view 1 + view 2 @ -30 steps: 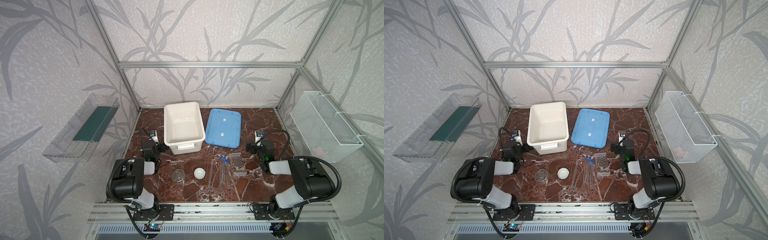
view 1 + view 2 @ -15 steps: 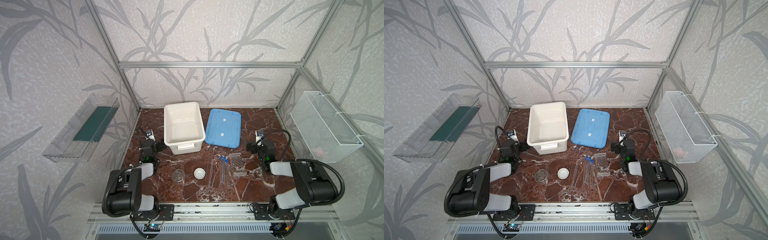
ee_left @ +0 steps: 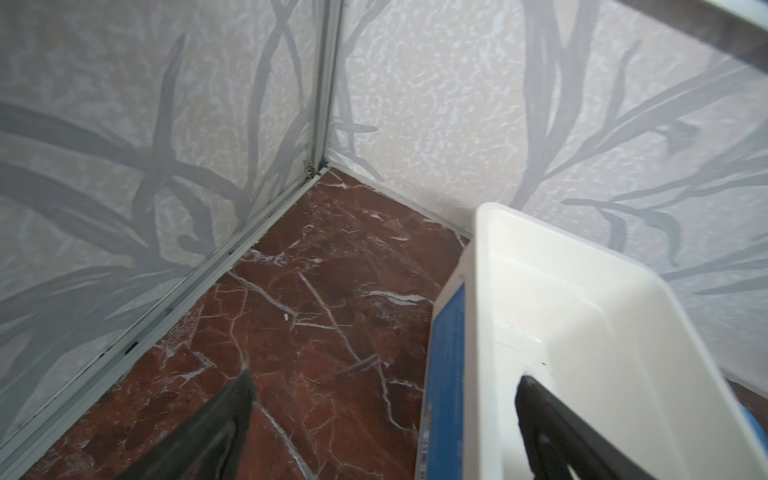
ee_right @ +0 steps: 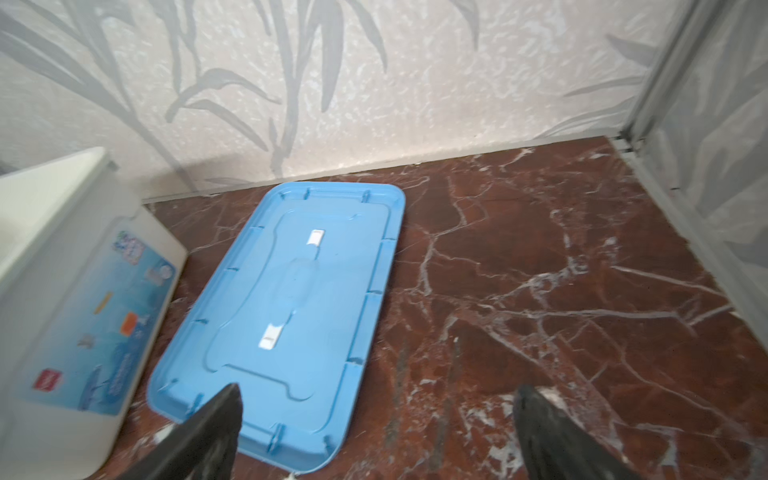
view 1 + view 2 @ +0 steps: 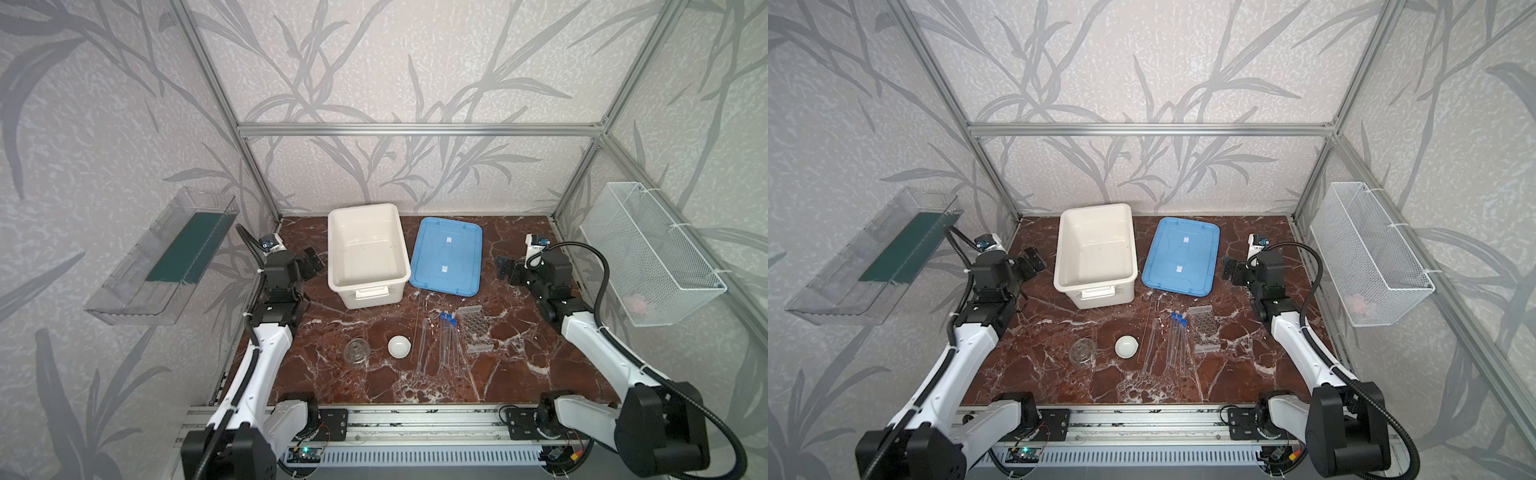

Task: Organize the chemistry lab equipment
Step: 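Move both grippers forward toward the blue-capped test tubes and clear rack, then lower the left gripper onto a blue-capped test tube and close it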

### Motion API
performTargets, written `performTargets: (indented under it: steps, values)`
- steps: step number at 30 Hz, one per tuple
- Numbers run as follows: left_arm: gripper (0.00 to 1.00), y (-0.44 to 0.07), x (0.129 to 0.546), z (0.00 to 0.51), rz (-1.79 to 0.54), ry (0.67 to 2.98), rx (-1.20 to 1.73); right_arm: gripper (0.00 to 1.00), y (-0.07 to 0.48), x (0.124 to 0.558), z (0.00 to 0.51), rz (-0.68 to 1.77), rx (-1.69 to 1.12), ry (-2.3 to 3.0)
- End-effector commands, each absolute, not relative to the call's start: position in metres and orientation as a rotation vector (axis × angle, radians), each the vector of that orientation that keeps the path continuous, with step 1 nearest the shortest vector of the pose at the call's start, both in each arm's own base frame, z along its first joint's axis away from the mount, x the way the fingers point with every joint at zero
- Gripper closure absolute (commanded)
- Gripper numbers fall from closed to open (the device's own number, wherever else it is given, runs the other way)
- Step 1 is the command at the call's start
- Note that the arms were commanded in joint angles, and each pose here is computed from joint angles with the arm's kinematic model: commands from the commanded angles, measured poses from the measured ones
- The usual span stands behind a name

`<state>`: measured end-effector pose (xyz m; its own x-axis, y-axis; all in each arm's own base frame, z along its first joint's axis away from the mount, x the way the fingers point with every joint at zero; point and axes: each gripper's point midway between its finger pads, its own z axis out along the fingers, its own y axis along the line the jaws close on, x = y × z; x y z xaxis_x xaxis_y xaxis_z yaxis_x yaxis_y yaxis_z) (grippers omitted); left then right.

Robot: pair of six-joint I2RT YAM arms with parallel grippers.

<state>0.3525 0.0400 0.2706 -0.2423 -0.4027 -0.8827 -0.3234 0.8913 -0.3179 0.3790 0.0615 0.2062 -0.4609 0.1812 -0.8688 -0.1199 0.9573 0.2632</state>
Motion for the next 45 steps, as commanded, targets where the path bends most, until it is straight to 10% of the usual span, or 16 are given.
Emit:
performTargets:
  steps: [1, 18, 27, 45]
  values:
    - [0.01, 0.005, 0.329, 0.287, -0.192, 1.958, -0.478, 0.01, 0.095, 0.347, 0.202, 0.545, -0.022, 2.167]
    - [0.07, -0.227, 0.261, 0.309, -0.593, 2.222, 0.260, 0.05, 0.133, 0.255, 0.204, 0.682, -0.189, 2.337]
    - [0.34, -0.339, 0.221, 0.231, -0.659, 2.396, 0.529, 0.13, 0.138, 0.253, 0.201, 0.799, -0.178, 2.374]
    - [0.63, -0.382, 0.230, 0.071, -0.506, 2.729, 0.539, 0.17, 0.126, 0.249, 0.177, 0.761, -0.133, 2.422]
